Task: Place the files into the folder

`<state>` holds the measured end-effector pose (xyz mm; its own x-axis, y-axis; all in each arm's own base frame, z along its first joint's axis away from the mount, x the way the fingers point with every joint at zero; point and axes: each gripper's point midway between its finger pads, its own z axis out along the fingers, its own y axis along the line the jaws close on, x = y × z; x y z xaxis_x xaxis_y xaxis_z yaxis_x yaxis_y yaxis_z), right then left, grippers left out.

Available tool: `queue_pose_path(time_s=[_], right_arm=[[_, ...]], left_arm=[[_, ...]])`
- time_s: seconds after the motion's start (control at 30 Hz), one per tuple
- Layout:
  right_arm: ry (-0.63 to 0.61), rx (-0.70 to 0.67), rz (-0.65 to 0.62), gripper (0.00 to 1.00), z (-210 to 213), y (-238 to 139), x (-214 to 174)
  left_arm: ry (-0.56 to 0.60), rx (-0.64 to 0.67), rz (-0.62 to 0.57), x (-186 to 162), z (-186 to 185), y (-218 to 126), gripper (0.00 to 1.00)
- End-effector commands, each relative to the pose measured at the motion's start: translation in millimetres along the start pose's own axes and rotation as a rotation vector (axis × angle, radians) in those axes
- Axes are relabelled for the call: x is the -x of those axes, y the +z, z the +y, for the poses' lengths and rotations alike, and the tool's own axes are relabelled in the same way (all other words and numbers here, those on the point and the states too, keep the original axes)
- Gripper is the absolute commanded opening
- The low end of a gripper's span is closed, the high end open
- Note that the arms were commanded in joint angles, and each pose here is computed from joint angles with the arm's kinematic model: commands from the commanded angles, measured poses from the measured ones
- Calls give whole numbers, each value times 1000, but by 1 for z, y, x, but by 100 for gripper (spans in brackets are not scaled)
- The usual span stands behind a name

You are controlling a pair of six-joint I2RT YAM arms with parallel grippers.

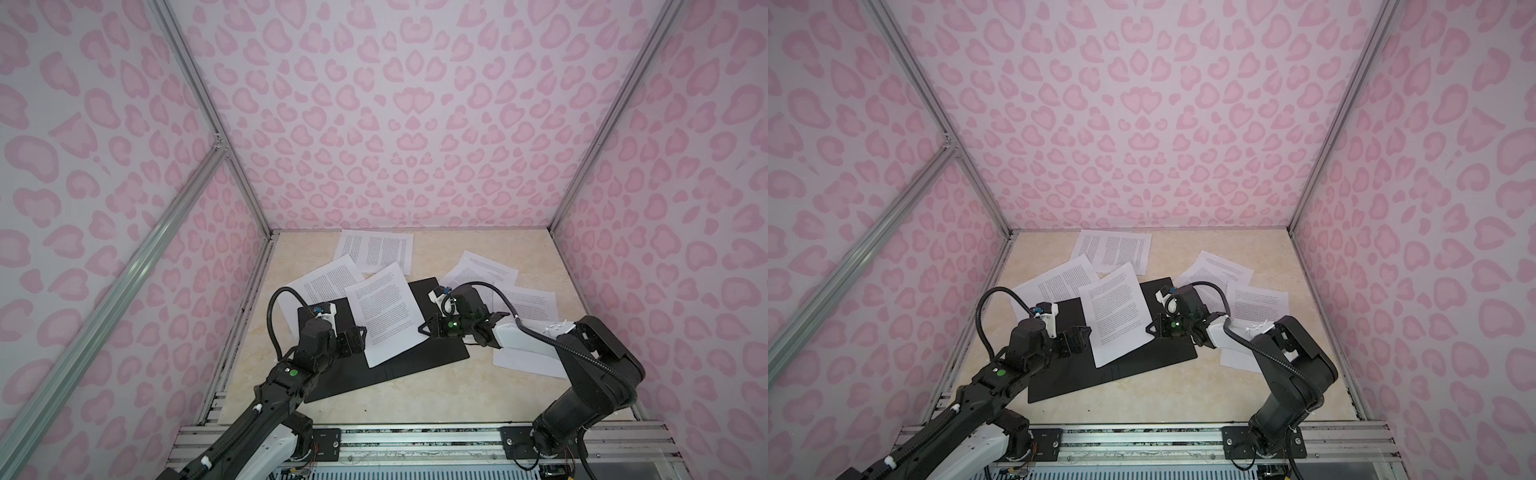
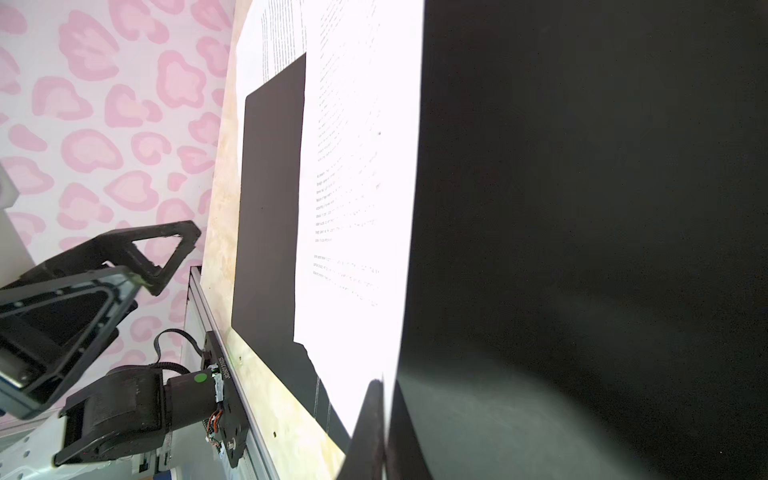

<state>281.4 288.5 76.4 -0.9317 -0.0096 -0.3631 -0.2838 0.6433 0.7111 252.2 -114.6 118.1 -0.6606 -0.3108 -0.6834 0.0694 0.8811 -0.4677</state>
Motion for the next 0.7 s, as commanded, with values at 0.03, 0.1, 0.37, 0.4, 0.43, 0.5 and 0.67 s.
queue_pose_path(time_s=[0.03,0.1,0.37,0.4,0.43,0.5,0.67], right_arm=[[-35,-100,-6,0,-19,-23,-6],[-34,-137,-19,0,-28,-34,-7],[-72,-281,-27,0,-58,-61,-21],[-72,-282,-31,0,-59,-62,-21],[-75,-283,-30,0,-58,-63,-20],[-82,-288,-35,0,-57,-65,-19],[-103,-316,-53,0,-58,-72,-17]], left_arm=[[9,0,-84,8,4,-14,97],[7,-7,-116,12,3,-20,97],[10,-6,-88,8,3,-15,97],[11,-7,-80,7,3,-13,97],[10,-4,-70,5,3,-11,97],[12,2,-56,4,4,-9,97],[12,-1,-51,3,3,-7,97]])
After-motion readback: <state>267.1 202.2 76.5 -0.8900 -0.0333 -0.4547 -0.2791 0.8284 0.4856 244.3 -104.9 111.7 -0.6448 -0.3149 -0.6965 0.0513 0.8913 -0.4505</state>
